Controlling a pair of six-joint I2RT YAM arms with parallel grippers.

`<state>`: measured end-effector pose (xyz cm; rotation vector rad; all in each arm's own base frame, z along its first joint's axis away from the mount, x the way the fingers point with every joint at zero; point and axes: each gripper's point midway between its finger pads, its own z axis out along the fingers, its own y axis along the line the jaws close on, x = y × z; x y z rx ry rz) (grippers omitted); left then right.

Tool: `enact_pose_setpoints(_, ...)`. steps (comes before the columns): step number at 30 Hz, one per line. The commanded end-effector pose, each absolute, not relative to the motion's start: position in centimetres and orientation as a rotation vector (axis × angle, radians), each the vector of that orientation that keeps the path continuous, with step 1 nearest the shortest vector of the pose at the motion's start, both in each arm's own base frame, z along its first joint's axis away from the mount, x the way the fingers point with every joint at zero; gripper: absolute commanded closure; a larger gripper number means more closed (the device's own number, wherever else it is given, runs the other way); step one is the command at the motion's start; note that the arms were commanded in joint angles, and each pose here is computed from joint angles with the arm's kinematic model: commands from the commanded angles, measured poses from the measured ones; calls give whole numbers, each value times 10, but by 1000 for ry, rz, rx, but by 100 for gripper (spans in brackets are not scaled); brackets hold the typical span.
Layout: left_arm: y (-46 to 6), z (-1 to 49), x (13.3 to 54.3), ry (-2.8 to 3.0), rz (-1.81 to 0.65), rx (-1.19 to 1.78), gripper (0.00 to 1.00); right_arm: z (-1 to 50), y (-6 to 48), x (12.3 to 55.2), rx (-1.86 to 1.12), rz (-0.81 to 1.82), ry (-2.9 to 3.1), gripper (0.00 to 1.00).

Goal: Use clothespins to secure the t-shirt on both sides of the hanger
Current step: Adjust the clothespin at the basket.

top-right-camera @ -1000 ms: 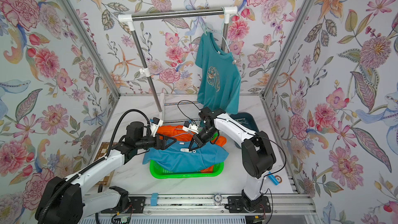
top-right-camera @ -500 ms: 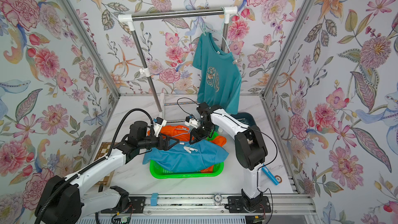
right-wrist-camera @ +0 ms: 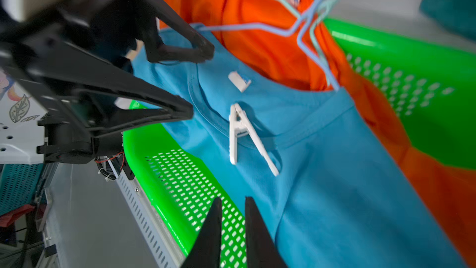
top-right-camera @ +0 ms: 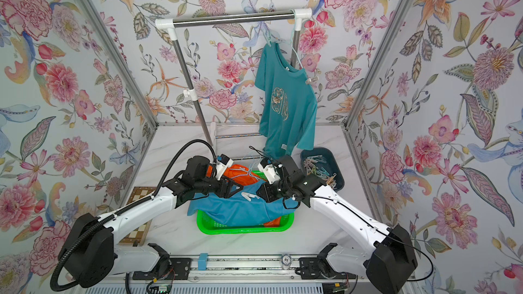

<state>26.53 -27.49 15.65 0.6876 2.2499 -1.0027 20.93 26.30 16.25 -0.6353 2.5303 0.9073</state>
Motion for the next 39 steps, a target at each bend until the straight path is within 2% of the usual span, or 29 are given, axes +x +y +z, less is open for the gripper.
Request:
enact_pose_setpoints(1,-271,151,270,2273,-912,710,27,159,285,208,-533,1038,2514,81)
enact_pose_setpoints(4,-273,145,272,2296,-909,697,31,145,285,211,-516,1011,2547,79)
enact_pose_setpoints(6,-272,139,273,2317,-900,689,31,140,284,217,-505,992,2558,65)
enact_pose_setpoints(8,-273,137,273,2323,-902,686,28,136,285,223,-503,985,2560,58)
enact_pose_setpoints(14,-273,132,274,2340,-907,679,28,132,300,241,-507,1017,2534,42)
enact_pose_setpoints(17,-275,130,274,2344,-919,677,27,133,310,249,-531,1016,2522,39)
enact_pose_setpoints(26,-277,122,271,2369,-939,679,29,149,324,286,-531,993,2445,37)
enact_pose_setpoints(34,-283,132,268,2335,-1010,671,36,174,288,271,-290,896,2445,37)
enact_pose_setpoints(36,-284,135,267,2326,-1025,664,39,177,277,263,-178,914,2453,42)
enact_pose_setpoints(38,-285,140,265,2307,-1051,658,46,175,270,253,-68,972,2470,58)
enact_pose_setpoints(39,-285,142,264,2300,-1065,653,48,174,268,249,-25,999,2485,63)
